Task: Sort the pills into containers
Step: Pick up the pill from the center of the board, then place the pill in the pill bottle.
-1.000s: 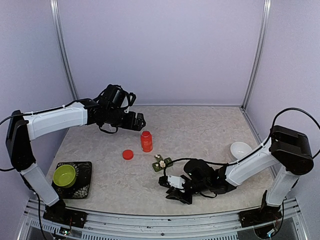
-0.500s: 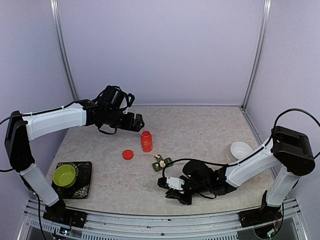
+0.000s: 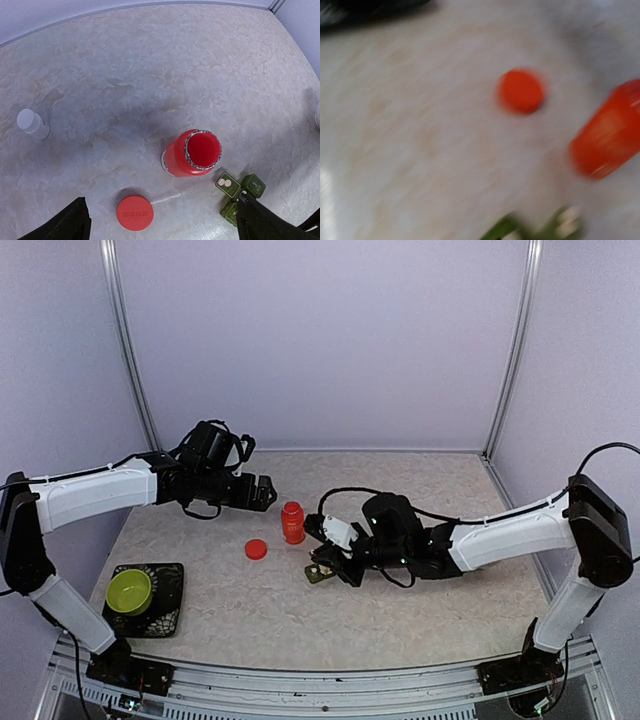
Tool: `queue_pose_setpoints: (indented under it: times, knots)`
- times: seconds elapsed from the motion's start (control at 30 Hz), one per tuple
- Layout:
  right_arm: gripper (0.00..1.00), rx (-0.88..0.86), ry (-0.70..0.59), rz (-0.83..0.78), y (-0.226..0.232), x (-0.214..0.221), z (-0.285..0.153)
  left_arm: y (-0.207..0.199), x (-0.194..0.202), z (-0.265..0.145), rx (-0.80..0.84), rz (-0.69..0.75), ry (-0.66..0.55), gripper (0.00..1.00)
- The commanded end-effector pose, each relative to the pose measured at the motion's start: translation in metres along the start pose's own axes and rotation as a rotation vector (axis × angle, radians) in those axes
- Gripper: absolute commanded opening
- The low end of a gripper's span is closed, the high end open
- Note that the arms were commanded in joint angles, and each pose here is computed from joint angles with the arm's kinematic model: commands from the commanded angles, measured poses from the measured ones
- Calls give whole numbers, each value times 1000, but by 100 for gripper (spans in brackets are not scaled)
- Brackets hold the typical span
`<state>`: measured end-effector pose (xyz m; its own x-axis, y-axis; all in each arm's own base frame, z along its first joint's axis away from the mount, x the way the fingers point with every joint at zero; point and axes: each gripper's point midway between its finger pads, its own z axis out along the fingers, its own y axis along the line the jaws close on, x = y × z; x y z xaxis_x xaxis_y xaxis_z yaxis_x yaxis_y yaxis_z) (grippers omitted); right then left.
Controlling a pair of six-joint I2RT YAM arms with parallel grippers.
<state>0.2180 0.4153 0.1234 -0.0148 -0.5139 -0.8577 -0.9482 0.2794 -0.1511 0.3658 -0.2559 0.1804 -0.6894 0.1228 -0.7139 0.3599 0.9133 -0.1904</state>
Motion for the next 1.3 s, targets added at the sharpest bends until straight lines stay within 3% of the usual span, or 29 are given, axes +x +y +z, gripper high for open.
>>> queue_pose_setpoints:
  times: [0.0, 0.33, 0.57, 1.27]
  knots:
    - [10, 56, -7, 30, -48, -17, 15, 9, -2, -11, -7, -35, -46, 99]
    - [10, 107, -37, 78, -113, -57, 67, 19, 12, -25, -10, -66, -63, 99]
    - [10, 87, -24, 84, -118, -58, 89, 23, 18, -31, -15, -71, -65, 99]
    - [14, 157, 5, 109, -143, -49, 100, 22, 21, -32, -2, -72, -66, 99]
